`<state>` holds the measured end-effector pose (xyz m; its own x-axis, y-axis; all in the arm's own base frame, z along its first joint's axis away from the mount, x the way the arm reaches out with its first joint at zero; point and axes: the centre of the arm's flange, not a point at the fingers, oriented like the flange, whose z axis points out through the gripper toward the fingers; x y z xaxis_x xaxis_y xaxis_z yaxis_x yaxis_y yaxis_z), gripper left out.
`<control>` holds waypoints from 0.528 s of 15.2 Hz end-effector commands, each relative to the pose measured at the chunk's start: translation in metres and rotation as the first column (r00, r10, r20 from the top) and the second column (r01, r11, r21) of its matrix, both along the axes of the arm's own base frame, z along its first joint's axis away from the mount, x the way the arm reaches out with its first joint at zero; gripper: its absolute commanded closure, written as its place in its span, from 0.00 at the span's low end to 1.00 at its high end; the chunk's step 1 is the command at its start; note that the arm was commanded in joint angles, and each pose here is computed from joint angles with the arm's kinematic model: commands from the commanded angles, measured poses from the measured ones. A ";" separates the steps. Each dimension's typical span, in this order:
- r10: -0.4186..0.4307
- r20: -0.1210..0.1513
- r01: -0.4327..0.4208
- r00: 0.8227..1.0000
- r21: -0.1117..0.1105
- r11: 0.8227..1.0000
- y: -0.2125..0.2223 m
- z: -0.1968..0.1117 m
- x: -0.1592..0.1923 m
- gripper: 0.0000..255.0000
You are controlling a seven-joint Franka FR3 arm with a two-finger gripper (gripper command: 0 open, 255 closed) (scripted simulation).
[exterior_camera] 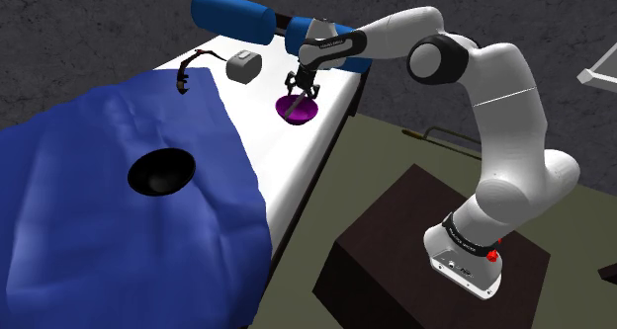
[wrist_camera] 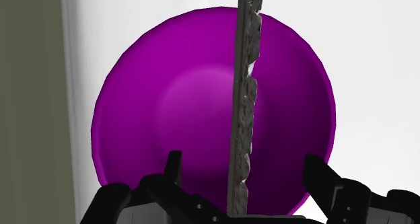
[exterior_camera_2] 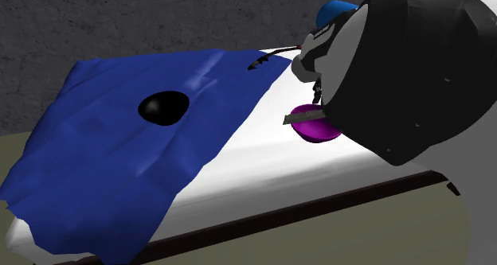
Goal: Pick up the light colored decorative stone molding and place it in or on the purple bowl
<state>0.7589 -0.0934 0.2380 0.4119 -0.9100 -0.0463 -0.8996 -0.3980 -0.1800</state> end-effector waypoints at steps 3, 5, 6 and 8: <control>0.000 0.000 0.000 1.000 0.000 1.000 -0.002 0.013 -0.002 0.00; 0.000 0.000 0.000 1.000 0.000 1.000 -0.005 0.039 -0.006 0.00; 0.000 0.000 0.000 1.000 0.000 1.000 -0.006 0.049 -0.007 0.00; 0.000 0.000 0.000 1.000 0.000 1.000 -0.006 0.049 -0.007 0.00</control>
